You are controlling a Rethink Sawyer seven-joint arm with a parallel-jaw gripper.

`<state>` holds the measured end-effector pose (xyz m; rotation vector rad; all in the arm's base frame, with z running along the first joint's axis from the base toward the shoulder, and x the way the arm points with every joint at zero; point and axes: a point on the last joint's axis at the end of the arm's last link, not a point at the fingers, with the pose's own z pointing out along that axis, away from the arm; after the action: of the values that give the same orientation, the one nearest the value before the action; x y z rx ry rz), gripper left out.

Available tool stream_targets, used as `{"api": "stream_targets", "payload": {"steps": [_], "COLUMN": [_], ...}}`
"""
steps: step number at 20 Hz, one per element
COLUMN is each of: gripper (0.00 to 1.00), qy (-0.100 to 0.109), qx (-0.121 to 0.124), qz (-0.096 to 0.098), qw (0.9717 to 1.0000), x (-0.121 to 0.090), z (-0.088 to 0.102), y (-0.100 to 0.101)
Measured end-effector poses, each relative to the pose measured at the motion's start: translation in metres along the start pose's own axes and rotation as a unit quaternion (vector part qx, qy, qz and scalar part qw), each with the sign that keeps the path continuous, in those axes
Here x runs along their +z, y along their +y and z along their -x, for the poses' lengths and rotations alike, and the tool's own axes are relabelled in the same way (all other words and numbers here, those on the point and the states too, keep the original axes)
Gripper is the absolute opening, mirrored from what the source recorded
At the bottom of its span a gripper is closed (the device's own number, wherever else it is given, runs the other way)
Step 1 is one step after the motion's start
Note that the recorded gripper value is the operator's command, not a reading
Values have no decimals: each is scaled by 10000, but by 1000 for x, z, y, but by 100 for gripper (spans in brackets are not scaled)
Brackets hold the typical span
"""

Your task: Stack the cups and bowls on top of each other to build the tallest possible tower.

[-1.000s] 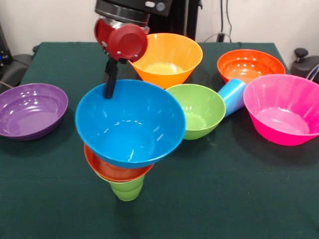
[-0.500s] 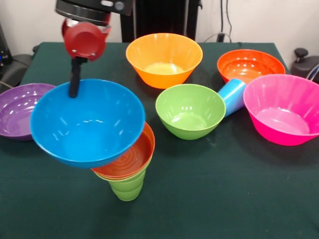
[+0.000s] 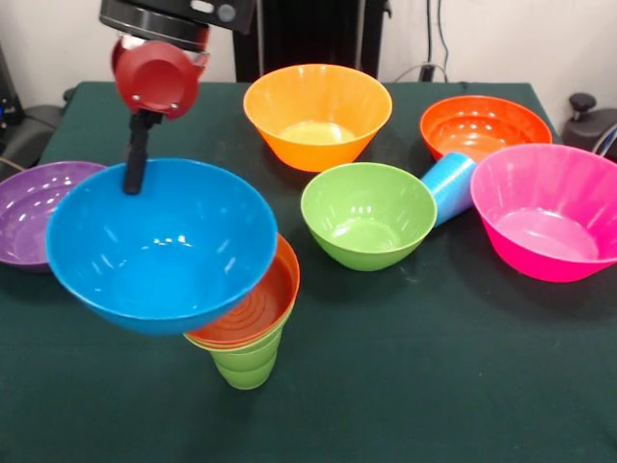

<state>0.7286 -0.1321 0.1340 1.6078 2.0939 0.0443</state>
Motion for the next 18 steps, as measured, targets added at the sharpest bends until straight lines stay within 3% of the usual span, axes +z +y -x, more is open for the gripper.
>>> {"api": "stream_targets", "payload": {"steps": [11, 18], "gripper": [0, 0], "qy": [133, 96], "qx": [-360, -445], "qz": [-33, -63], "qw": [9993, 9989], "x": [7, 6], "z": [-53, -59], "y": [9, 8]}}
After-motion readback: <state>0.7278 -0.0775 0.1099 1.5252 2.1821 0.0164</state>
